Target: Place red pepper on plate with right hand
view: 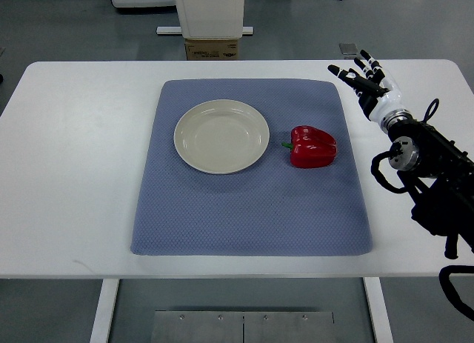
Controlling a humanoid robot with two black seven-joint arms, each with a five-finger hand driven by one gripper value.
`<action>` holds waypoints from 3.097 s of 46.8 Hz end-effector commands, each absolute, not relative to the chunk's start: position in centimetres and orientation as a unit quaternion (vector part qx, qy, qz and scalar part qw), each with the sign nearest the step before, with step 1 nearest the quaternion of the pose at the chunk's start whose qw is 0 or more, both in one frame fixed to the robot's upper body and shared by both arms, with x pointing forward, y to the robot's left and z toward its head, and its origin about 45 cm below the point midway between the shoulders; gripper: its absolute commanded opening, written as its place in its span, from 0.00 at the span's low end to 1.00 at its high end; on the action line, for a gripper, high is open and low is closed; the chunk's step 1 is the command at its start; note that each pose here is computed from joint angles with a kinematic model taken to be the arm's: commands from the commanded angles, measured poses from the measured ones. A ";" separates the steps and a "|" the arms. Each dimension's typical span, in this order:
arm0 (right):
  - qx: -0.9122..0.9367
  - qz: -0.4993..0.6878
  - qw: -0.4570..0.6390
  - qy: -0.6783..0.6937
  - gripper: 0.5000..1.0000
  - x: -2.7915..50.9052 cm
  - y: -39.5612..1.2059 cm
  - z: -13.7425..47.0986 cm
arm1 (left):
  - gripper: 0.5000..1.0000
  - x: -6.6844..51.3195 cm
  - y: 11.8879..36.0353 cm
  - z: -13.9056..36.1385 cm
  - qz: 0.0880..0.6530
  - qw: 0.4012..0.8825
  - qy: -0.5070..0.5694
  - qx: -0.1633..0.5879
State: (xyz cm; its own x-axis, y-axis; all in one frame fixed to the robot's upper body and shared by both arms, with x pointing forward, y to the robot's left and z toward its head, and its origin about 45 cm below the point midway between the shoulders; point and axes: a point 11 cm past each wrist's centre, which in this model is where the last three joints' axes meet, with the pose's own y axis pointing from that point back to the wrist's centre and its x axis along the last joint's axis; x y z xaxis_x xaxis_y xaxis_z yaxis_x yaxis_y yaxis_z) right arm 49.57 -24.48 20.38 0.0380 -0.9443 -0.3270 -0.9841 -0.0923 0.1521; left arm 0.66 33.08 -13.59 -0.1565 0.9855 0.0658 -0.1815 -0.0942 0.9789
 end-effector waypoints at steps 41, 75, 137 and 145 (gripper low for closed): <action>-0.720 0.170 0.061 0.670 1.00 49.8 -24.3 20.8 | 1.00 0.6 33.1 -13.6 0.601 0.486 0.466 0.432; -0.729 0.161 0.051 0.663 1.00 49.6 -23.8 20.7 | 1.00 0.6 33.1 -13.6 0.601 0.486 0.466 0.432; -0.840 -0.058 -0.063 0.536 1.00 48.2 -21.2 23.0 | 1.00 0.6 33.1 -13.6 0.601 0.486 0.466 0.432; -0.863 -0.119 -0.100 0.481 1.00 47.6 -20.8 23.2 | 1.00 0.6 33.1 -13.6 0.601 0.486 0.466 0.432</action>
State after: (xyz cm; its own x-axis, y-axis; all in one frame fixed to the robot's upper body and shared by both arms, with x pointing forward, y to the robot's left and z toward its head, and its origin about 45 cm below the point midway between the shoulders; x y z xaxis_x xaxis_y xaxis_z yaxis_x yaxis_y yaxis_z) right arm 47.79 -20.78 23.05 0.4800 -0.8422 0.2457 -0.8739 -0.4835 0.0501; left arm 0.63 33.08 -13.59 -0.1559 0.9856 0.0658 -0.1811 -0.0940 0.9790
